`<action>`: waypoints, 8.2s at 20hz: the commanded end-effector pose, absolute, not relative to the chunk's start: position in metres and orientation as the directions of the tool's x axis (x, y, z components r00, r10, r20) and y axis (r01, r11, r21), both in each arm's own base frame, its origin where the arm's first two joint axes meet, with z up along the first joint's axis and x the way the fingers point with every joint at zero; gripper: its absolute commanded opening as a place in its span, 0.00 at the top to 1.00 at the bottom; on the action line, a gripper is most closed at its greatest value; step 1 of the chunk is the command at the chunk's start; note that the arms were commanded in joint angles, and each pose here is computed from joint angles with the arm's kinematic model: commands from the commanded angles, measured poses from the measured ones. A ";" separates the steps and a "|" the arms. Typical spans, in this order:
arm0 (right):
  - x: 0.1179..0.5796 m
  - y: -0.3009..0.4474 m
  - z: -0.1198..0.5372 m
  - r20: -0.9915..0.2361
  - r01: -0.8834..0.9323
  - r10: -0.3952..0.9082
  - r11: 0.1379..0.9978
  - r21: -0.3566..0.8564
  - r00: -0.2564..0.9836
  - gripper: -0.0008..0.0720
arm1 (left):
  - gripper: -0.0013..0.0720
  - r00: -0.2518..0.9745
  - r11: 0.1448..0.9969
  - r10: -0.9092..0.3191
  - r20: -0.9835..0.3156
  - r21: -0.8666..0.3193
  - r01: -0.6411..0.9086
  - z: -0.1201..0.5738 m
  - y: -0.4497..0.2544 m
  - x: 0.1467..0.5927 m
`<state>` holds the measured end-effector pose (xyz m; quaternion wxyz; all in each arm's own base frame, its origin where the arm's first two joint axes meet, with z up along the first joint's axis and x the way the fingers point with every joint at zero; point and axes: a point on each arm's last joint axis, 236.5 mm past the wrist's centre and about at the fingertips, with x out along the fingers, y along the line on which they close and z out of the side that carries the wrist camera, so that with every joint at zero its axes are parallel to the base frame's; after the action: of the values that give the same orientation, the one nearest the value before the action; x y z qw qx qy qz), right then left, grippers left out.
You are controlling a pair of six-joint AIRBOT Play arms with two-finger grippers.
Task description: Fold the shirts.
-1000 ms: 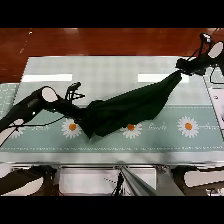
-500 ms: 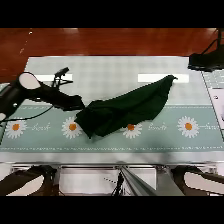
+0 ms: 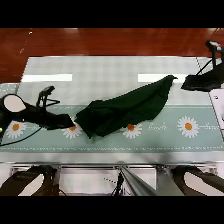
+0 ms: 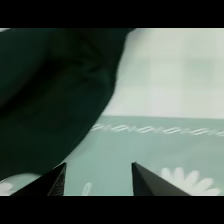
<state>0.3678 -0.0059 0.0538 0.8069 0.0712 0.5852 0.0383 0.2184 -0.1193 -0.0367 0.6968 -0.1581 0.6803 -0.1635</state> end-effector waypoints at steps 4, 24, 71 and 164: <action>0.344 0.029 0.029 -0.917 0.026 0.286 0.952 0.305 0.278 0.31 | 0.14 0.044 0.814 -0.574 -0.818 -0.575 -0.075 -0.069 -0.150 0.200; 0.293 0.111 -0.014 -0.837 0.046 0.537 0.838 0.543 0.103 0.30 | 0.96 -0.082 0.794 -0.608 -0.790 -0.601 -0.097 -0.129 -0.215 0.189; 0.203 0.028 0.502 0.005 -0.091 0.092 0.982 0.167 0.996 0.95 | 0.96 0.925 0.916 -0.378 0.026 -0.136 0.378 0.513 -0.106 0.162; 0.343 -0.116 -0.096 -0.910 0.396 0.381 0.820 0.414 0.163 0.23 | 0.96 0.088 0.744 -0.662 -0.744 -0.667 -0.050 -0.047 -0.219 0.203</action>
<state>0.3459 -0.1230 -0.0770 0.7197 0.2911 0.6302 -0.0133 0.2004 -0.2161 -0.0585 0.6773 -0.2710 0.6488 -0.2165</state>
